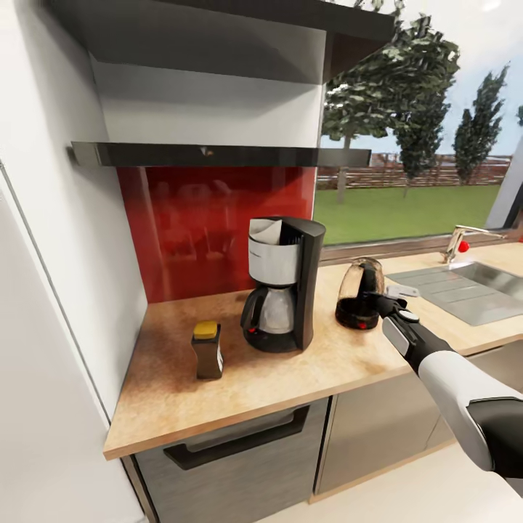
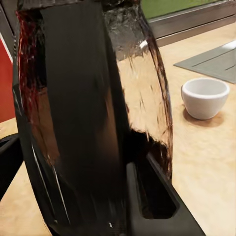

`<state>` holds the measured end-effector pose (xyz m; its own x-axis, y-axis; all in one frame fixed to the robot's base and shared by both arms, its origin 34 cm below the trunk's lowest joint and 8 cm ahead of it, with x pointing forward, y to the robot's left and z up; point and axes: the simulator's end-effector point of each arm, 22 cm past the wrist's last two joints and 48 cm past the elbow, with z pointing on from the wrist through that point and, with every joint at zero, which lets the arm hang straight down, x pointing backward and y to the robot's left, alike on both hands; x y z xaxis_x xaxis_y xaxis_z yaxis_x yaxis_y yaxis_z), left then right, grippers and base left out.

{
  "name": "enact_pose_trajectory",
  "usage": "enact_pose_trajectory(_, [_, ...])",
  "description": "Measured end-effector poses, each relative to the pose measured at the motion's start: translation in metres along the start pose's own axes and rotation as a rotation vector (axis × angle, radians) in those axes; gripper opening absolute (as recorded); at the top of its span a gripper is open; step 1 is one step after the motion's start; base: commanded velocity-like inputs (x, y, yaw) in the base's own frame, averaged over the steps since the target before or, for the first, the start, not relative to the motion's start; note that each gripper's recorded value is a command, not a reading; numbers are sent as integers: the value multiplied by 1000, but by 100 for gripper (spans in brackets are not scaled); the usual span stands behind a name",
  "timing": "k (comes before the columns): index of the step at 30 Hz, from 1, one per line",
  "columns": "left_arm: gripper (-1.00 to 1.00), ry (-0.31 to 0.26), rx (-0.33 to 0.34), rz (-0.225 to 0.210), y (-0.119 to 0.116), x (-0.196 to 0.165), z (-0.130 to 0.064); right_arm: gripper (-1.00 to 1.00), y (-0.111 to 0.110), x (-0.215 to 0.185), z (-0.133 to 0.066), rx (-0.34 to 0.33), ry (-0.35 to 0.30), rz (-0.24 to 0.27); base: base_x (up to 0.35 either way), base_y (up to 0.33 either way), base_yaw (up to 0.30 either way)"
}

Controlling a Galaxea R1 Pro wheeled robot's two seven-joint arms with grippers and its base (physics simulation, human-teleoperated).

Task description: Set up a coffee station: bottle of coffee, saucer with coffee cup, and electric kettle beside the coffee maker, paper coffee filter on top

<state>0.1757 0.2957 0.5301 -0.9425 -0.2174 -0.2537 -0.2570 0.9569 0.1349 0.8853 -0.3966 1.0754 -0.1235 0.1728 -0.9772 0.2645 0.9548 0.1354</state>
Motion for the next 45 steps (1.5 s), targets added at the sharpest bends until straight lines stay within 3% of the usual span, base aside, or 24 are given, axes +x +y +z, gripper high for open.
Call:
enact_pose_trajectory(13, [100, -2, 4, 0, -2, -1, 0, -100, 1, -3, -1, -2, -4, 0, 157, -207, 26])
enact_pose_trajectory(29, [100, -15, 13, -4, -8, -5, 0, -100, 1, -12, -5, -3, -16, 6, -80, -263, 231])
enact_pose_trajectory(37, [100, -25, 15, -6, -9, -9, 0, -100, 2, -18, -8, -5, -24, 8, -16, -32, 232])
enact_pose_trajectory(45, [100, -26, 15, -6, -9, -10, 0, -100, 2, -19, -8, -5, -26, 9, 0, 0, 24])
